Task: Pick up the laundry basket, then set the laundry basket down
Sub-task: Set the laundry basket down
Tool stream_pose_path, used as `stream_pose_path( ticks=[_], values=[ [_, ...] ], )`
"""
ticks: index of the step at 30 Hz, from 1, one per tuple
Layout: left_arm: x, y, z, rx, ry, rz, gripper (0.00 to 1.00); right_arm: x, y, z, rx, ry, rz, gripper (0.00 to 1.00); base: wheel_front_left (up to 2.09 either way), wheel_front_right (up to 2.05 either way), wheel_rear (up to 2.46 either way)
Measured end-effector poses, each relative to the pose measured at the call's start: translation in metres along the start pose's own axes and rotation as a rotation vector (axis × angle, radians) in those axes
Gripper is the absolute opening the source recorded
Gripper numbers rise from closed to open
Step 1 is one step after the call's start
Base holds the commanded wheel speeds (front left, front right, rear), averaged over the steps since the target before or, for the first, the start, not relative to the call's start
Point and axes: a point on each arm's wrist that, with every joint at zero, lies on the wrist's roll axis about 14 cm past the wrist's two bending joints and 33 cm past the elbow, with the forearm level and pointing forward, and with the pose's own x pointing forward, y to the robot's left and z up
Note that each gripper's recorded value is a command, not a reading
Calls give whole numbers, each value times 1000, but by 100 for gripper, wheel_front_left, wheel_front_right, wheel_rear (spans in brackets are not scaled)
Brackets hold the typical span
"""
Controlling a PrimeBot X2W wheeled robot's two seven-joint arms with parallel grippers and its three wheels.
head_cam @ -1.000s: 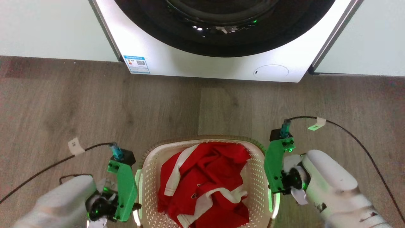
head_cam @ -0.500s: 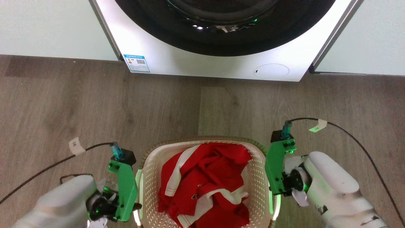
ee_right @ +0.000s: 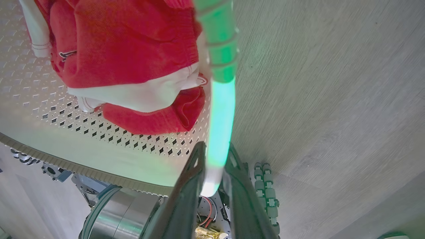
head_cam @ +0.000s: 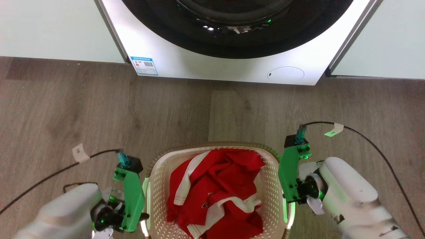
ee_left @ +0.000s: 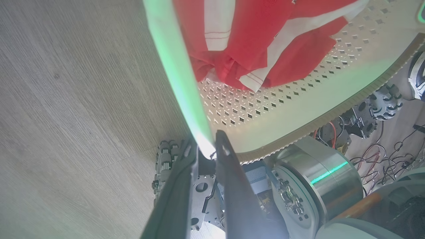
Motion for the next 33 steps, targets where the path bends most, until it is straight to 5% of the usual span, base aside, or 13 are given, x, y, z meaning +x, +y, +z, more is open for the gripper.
stream_pose_path(
  ticks=[33],
  values=[
    [33, 12, 16, -34, 19, -19, 0, 41, -22, -2, 79, 38, 27, 0, 0, 0, 0]
  ],
)
